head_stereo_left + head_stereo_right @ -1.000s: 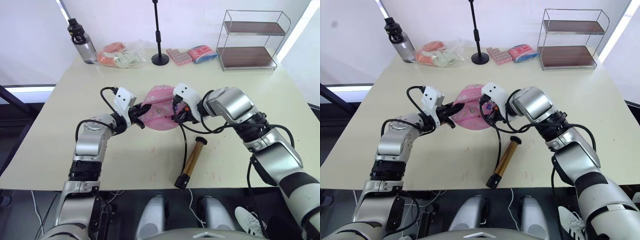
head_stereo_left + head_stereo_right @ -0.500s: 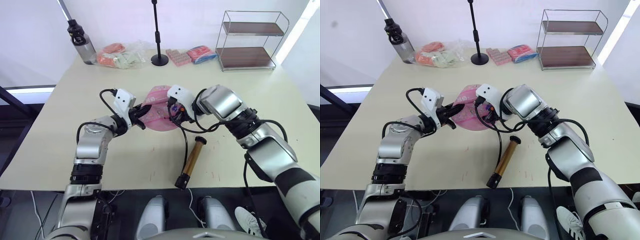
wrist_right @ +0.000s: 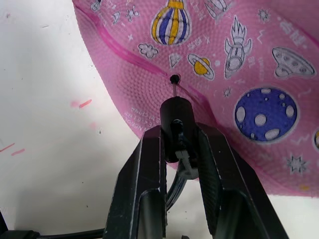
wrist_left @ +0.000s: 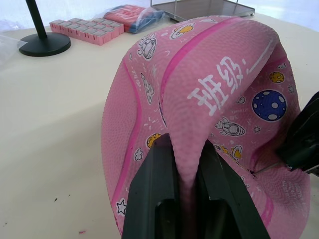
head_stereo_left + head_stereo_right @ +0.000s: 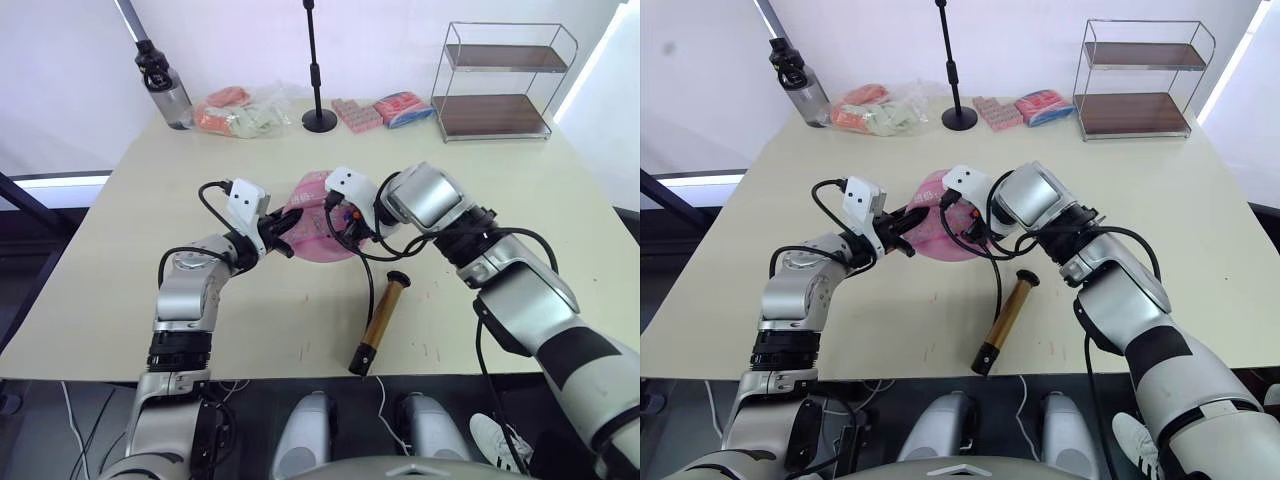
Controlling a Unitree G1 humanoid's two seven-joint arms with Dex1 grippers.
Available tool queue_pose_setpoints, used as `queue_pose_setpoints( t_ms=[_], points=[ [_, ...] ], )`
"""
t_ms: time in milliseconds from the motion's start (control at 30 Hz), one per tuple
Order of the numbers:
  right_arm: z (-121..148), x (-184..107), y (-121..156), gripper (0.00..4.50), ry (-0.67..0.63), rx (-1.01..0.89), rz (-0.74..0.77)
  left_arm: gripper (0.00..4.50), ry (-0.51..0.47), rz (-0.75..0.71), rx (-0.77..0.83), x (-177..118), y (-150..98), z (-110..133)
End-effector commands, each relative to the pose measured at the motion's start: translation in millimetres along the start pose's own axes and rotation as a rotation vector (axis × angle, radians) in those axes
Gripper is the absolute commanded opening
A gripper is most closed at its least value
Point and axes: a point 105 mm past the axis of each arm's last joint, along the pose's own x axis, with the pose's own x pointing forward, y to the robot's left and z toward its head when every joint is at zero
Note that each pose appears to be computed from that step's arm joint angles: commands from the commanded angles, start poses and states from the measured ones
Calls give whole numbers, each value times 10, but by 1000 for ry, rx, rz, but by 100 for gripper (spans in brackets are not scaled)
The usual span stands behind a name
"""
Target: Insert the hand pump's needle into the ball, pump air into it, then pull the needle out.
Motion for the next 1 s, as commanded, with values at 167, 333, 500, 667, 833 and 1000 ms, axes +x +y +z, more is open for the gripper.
queue_pose_setpoints(
  t_ms=[167,333,500,667,833,1000],
  points=[
    [321,64,202,33,-75,-93,42,16,38,-153,-77,185,-412,-189],
    [317,111,236,33,-73,-106,52,16,33,-150,-85,192,-418,-187],
    [300,166,272,33,-62,-169,53,16,31,-151,-94,203,-444,-201],
    [247,237,230,33,-30,-263,6,16,31,-152,-98,208,-457,-205],
    [222,279,177,33,-18,-342,-31,16,31,-149,-101,204,-460,-209],
    [199,308,186,33,-27,-352,-16,16,33,-148,-105,195,-466,-222]
  ],
)
